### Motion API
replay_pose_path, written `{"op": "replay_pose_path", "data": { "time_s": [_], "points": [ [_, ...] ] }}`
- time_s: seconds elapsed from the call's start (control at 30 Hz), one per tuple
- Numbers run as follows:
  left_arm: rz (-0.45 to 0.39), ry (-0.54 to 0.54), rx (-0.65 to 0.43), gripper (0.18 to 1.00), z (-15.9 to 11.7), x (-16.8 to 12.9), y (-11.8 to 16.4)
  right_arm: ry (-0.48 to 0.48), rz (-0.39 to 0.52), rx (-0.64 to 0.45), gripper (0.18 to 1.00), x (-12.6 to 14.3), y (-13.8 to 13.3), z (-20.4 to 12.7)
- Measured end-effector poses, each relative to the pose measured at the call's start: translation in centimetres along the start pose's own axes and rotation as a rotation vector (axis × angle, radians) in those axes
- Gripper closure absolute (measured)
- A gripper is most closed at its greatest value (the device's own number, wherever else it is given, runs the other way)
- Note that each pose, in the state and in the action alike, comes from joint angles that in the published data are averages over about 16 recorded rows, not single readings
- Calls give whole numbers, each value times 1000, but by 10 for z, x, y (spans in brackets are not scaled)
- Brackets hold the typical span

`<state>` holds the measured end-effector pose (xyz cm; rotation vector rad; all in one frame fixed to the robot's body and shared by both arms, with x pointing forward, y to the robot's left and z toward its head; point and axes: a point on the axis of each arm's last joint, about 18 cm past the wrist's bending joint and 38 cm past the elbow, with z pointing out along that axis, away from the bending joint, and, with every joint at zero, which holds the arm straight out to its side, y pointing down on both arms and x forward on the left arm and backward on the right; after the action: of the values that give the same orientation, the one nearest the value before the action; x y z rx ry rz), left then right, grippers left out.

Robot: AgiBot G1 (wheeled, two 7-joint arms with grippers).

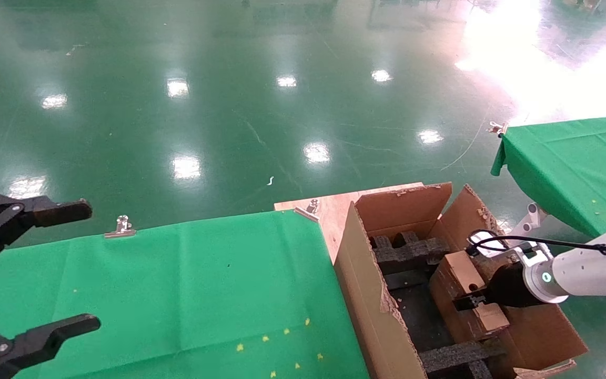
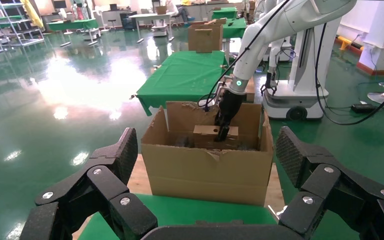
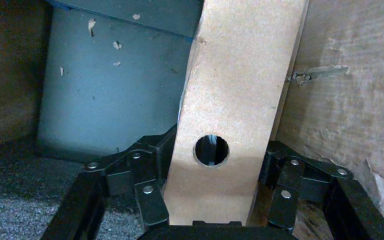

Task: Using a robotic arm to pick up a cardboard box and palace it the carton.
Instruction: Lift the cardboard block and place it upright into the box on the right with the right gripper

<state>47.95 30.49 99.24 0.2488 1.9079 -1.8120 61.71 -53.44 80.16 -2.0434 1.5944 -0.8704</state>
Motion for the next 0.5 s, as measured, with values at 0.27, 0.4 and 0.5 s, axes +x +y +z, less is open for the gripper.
{"op": "replay_pose_path", "data": {
  "time_s": [0.27,0.4,0.5],
  "points": [
    [0,0,0,183,0,0,0,10,3,12,743,4,-1,-3],
    [0,0,0,183,0,0,0,15,1,23,676,7,-3,-7],
    [0,0,0,183,0,0,0,18,-2,33,607,9,-6,-11]
  ]
}}
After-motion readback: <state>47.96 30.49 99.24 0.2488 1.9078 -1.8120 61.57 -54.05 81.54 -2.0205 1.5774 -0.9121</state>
